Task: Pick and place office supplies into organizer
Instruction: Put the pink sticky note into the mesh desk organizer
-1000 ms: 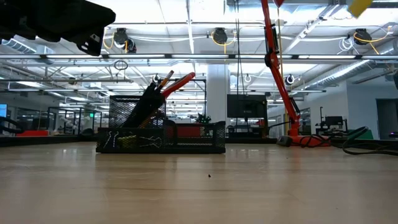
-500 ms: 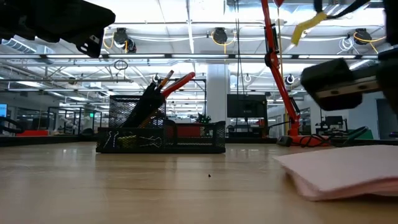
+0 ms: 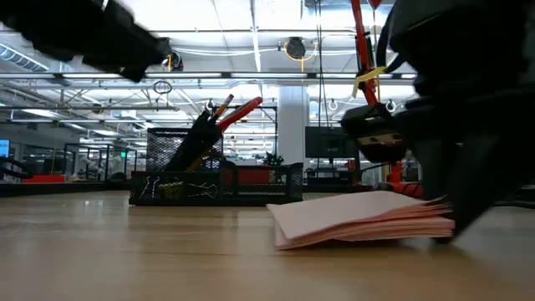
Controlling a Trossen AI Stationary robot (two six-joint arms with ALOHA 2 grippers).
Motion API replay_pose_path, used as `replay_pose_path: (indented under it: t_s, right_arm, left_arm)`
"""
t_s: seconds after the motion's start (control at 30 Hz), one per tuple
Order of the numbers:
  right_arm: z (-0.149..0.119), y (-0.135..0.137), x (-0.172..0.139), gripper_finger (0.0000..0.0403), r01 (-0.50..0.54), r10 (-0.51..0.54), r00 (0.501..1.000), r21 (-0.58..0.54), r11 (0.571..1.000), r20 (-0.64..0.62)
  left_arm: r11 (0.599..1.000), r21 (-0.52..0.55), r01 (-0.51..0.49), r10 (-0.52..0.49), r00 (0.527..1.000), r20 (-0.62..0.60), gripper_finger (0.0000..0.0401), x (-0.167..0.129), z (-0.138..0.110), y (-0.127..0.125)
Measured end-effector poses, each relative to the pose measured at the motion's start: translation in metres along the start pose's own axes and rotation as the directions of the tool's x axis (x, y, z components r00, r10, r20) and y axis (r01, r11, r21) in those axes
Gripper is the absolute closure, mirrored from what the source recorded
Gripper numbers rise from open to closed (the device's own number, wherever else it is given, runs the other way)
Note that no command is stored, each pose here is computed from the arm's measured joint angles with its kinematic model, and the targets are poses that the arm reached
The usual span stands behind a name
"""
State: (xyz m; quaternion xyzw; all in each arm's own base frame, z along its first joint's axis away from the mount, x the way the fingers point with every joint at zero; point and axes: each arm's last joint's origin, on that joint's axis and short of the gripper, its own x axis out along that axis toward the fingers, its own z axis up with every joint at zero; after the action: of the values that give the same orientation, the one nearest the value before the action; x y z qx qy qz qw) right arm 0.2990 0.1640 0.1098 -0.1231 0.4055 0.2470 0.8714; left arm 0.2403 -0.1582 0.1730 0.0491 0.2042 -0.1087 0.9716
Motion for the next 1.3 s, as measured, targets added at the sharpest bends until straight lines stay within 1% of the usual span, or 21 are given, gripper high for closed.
replay_pose_path:
  t_s: [0.07,0.17,0.27,0.33,0.4,0.5,0.63,0.7,0.83,0.9,1.07,1.2,1.3]
  right_arm:
    - [0.000,-0.006,0.000,0.0403,0.026,-0.026,1.000,0.001,1.000,0.004]
    - [0.001,-0.015,0.000,0.0403,0.053,-0.053,0.999,-0.009,0.999,0.015]
    - [0.000,-0.021,-0.001,0.0403,0.149,-0.149,0.989,0.003,0.989,0.011]
    - [0.001,-0.024,-0.001,0.0403,0.187,-0.187,0.982,0.009,0.982,0.013]
    - [0.001,-0.024,-0.001,0.0403,0.185,-0.185,0.983,0.013,0.983,0.015]
    - [0.001,-0.020,-0.001,0.0403,0.168,-0.168,0.986,0.028,0.985,0.012]
    - [0.001,-0.011,0.000,0.0395,0.158,-0.158,0.987,0.005,0.987,0.006]
    - [0.000,-0.006,0.000,0.0386,0.194,-0.194,0.981,-0.015,0.981,0.000]
    - [0.002,0.004,-0.002,0.0356,0.277,-0.279,0.960,-0.115,0.954,0.003]
    - [0.002,0.010,-0.002,0.0334,0.313,-0.317,0.949,-0.161,0.936,0.006]
    - [0.002,0.025,-0.004,0.0270,0.375,-0.379,0.925,-0.221,0.900,0.023]
    - [0.003,0.041,-0.006,0.0222,0.449,-0.450,0.891,-0.240,0.861,0.055]
    - [0.006,0.052,-0.007,0.0196,0.465,-0.453,0.885,-0.242,0.851,0.106]
  left_arm:
    - [1.000,0.008,0.010,-0.010,1.000,-0.012,0.0375,0.014,0.007,-0.007]
    - [1.000,0.017,0.004,-0.004,1.000,-0.030,0.0375,0.033,0.012,-0.014]
    - [1.000,0.010,-0.014,0.014,0.999,-0.035,0.0375,0.050,0.016,-0.014]
    - [0.998,0.024,-0.053,0.055,0.995,-0.081,0.0375,0.061,0.014,-0.011]
    - [0.996,0.037,-0.079,0.083,0.988,-0.128,0.0375,0.069,0.009,-0.007]
    - [0.995,0.027,-0.099,0.102,0.985,-0.141,0.0375,0.076,0.008,-0.002]
    - [0.992,-0.031,-0.119,0.113,0.982,-0.150,0.0375,0.079,0.007,0.005]
    - [0.992,-0.062,-0.106,0.095,0.983,-0.156,0.0375,0.080,0.007,0.007]
    - [0.996,-0.082,-0.024,0.009,0.985,-0.173,0.0375,0.081,0.006,0.008]
    - [0.994,-0.105,-0.010,-0.011,0.981,-0.191,0.0375,0.081,0.005,0.009]
    - [0.977,-0.204,-0.053,0.007,0.975,-0.221,0.0375,0.082,0.002,0.016]
    - [0.938,-0.332,-0.103,0.027,0.974,-0.225,0.0375,0.084,0.002,0.025]
    - [0.917,-0.373,-0.138,0.045,0.968,-0.247,0.0375,0.084,0.000,0.031]
